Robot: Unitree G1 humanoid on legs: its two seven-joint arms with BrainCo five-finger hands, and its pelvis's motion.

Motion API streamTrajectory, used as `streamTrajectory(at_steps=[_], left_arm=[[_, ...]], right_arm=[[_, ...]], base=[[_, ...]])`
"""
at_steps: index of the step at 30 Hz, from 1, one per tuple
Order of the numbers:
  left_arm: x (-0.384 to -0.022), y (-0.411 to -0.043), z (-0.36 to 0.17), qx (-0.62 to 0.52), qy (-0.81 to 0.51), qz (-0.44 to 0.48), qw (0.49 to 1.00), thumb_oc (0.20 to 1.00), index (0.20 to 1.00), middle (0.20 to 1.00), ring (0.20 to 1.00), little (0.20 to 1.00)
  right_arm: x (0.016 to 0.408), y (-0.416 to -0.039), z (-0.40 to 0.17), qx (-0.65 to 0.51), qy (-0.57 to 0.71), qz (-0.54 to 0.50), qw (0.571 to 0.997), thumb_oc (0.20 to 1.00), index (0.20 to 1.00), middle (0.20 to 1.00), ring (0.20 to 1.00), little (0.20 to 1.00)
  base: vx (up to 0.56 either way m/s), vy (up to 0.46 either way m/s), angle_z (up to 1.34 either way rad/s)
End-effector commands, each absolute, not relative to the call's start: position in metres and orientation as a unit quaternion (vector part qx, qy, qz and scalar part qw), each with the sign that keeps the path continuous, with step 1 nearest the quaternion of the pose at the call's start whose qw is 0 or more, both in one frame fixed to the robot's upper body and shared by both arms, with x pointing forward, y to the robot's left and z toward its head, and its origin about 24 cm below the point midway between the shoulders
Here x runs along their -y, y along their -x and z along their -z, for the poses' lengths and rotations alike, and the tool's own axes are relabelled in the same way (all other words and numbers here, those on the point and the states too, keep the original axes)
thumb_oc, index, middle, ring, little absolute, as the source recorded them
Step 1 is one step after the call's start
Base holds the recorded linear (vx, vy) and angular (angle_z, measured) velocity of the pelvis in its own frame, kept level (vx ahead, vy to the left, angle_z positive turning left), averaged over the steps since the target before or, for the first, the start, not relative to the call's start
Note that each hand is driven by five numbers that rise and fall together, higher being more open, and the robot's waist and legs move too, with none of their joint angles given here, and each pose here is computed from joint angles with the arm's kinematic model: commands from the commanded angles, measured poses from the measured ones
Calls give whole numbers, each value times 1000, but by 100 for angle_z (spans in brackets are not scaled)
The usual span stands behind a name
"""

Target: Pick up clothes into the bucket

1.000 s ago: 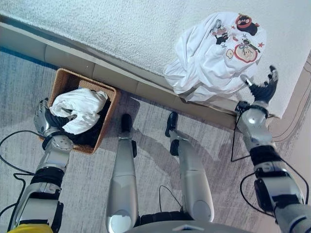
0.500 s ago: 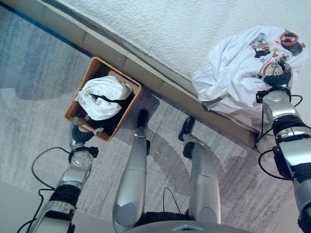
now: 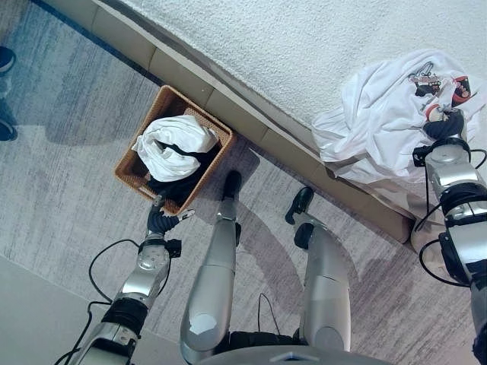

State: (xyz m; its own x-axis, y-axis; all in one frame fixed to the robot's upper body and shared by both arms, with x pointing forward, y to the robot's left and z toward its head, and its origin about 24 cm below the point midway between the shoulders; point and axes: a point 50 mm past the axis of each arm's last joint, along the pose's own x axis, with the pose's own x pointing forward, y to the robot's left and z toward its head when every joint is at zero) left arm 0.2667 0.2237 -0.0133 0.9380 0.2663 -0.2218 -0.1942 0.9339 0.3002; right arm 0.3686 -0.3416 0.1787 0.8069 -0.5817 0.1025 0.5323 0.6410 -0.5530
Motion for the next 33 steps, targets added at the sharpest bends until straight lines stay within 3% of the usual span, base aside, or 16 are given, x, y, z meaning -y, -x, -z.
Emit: streamTrajectory(at_steps=[1,11,22,33], left_arm=[[-218,-266,11,-115,-125,-112,979,1000,1000,1000,1000,1000],[-231,-278,-17,-57,-129,-127,982,1000,1000,1000,1000,1000],[-237,-305,-108,112,-187,-84,972,1000,1000,1000,1000,1000],[-193,-318,-159,199,-199,51,958,1000,1000,1000,1000,1000]], right_arm=[[338,-368,-202,24,322,288,902,200,200,200,200,200],[304,-364,-267,187,324,234,897,200,200,200,200,200],[251,-342,-309,296,375,78,875,200,200,200,200,200],[191,-328,-312,332,392,-84,854,200,200,200,200,200]], base=[[-33,-10,3],[-35,49,-14],[53,48,-29],[95,-6,-21]])
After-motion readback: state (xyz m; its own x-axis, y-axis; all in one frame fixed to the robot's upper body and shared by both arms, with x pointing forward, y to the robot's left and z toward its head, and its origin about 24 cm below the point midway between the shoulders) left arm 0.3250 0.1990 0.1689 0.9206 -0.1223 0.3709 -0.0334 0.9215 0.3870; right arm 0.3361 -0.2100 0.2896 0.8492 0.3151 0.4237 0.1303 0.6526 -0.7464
